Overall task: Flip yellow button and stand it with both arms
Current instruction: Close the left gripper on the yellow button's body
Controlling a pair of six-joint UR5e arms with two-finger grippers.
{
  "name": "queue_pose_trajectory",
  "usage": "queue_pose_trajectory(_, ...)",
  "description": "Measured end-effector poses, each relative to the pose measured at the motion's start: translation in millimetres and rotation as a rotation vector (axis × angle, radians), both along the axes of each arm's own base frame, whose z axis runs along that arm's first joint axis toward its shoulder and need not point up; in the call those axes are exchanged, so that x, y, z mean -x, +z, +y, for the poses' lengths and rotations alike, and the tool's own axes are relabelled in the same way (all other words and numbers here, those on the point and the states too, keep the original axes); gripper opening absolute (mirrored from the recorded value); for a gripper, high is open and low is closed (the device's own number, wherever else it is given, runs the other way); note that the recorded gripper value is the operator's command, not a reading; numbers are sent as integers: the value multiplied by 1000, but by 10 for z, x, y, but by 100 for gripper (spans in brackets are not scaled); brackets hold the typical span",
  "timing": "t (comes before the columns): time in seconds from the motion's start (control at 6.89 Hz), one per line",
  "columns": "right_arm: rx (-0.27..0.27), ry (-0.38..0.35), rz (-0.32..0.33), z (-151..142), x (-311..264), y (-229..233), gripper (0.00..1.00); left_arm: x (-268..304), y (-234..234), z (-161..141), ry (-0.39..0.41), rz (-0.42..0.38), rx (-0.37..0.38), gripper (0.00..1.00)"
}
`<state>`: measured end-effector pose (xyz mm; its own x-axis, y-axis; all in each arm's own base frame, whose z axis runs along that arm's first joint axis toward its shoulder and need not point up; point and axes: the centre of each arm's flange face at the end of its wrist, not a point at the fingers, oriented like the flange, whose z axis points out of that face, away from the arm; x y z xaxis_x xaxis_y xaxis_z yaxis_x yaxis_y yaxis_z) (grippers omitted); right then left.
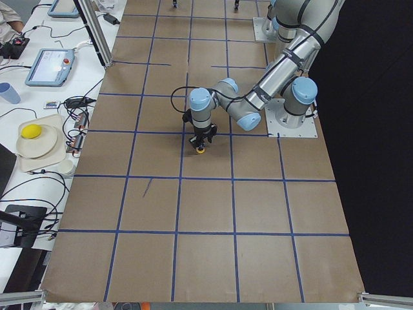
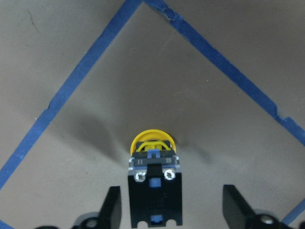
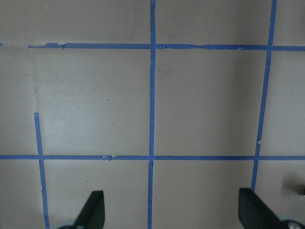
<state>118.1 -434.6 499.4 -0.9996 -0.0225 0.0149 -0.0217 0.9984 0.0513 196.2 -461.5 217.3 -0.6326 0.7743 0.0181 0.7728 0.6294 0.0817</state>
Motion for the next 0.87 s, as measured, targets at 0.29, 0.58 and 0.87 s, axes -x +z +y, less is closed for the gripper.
queue_pose_trajectory(0.29, 1, 1, -6, 0, -8, 1, 100, -4, 44, -8, -1, -5, 13, 61)
queue_pose_trajectory(0.58, 1, 1, -9, -6, -11, -7, 100, 5, 69, -16, -2, -6, 22, 54)
queue_pose_trajectory(0.87, -2, 1, -11, -17, -12, -22, 100, 20, 80, -30, -2, 13, 38, 17)
